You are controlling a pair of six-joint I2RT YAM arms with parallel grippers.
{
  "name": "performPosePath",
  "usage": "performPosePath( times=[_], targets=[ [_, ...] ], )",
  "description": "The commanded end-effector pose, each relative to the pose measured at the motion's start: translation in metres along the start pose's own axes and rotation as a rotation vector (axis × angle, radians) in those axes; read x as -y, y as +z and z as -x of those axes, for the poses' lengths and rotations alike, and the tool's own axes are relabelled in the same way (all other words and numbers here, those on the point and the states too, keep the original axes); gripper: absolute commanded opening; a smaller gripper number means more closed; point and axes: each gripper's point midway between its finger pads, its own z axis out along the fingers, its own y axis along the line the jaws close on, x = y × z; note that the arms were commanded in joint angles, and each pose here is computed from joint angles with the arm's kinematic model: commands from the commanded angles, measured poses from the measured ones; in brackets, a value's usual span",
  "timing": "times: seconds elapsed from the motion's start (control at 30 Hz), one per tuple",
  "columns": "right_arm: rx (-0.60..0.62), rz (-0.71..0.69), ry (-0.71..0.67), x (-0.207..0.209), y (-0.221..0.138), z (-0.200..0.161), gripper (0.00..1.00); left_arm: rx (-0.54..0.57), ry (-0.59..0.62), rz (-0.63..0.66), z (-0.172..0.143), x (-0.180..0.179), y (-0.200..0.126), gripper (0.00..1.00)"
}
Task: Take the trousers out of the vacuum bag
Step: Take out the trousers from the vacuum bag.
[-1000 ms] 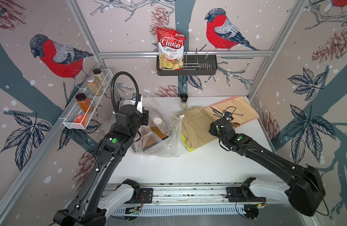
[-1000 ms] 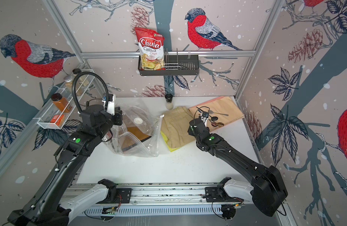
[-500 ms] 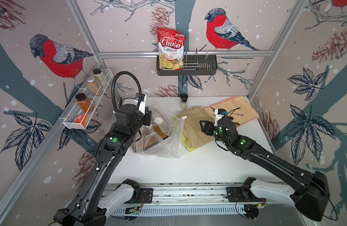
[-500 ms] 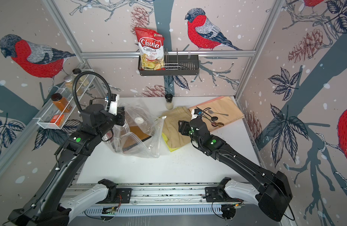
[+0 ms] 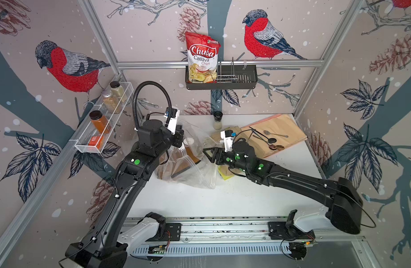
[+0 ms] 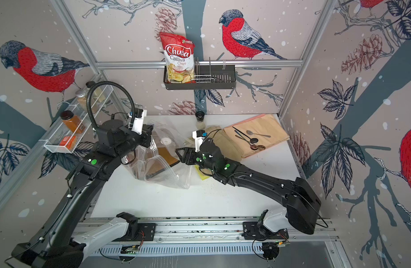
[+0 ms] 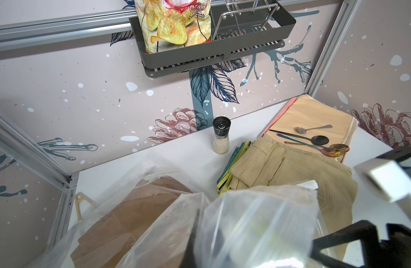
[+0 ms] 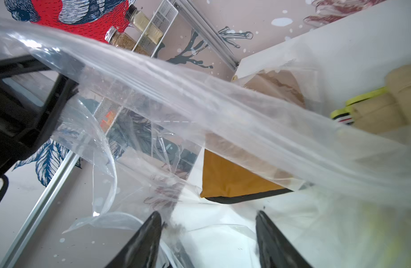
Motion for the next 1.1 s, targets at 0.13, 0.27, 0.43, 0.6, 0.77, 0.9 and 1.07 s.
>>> performPosePath(
  times=[0.13, 0.27, 0.43, 0.6, 0.77, 0.9, 1.07],
  targets=[
    [0.021, 0.034, 0.112, 0.001, 0.04, -0.001, 0.64, 0.113, 0.034, -0.088, 0.038, 0.024, -0.006, 0.0],
    [-0.004, 0.054, 0.157, -0.007, 0.069, -0.014, 0.63, 0.07, 0.072, -0.098, 0.025, 0.029, 0.001, 0.0],
    [-0.017, 0.014, 0.287, 0.011, 0.1, -0.047, 0.62, 0.06, 0.072, -0.082, 0.011, 0.029, 0.009, 0.0],
    [0.025, -0.123, 0.338, 0.035, 0.094, -0.077, 0.61, 0.047, 0.037, 0.031, 0.012, 0.01, 0.019, 0.0],
    [0.085, -0.218, 0.195, 0.022, 0.077, -0.085, 0.62, 0.012, 0.03, 0.059, 0.016, 0.005, 0.033, 0.0],
    [0.038, -0.193, 0.197, 0.017, 0.086, -0.092, 0.62, 0.024, 0.021, 0.022, 0.018, 0.011, 0.034, 0.0],
    [-0.018, -0.151, 0.302, 0.03, 0.108, -0.1, 0.63, 0.067, 0.03, -0.05, 0.026, 0.024, 0.019, 0.0]
  ],
)
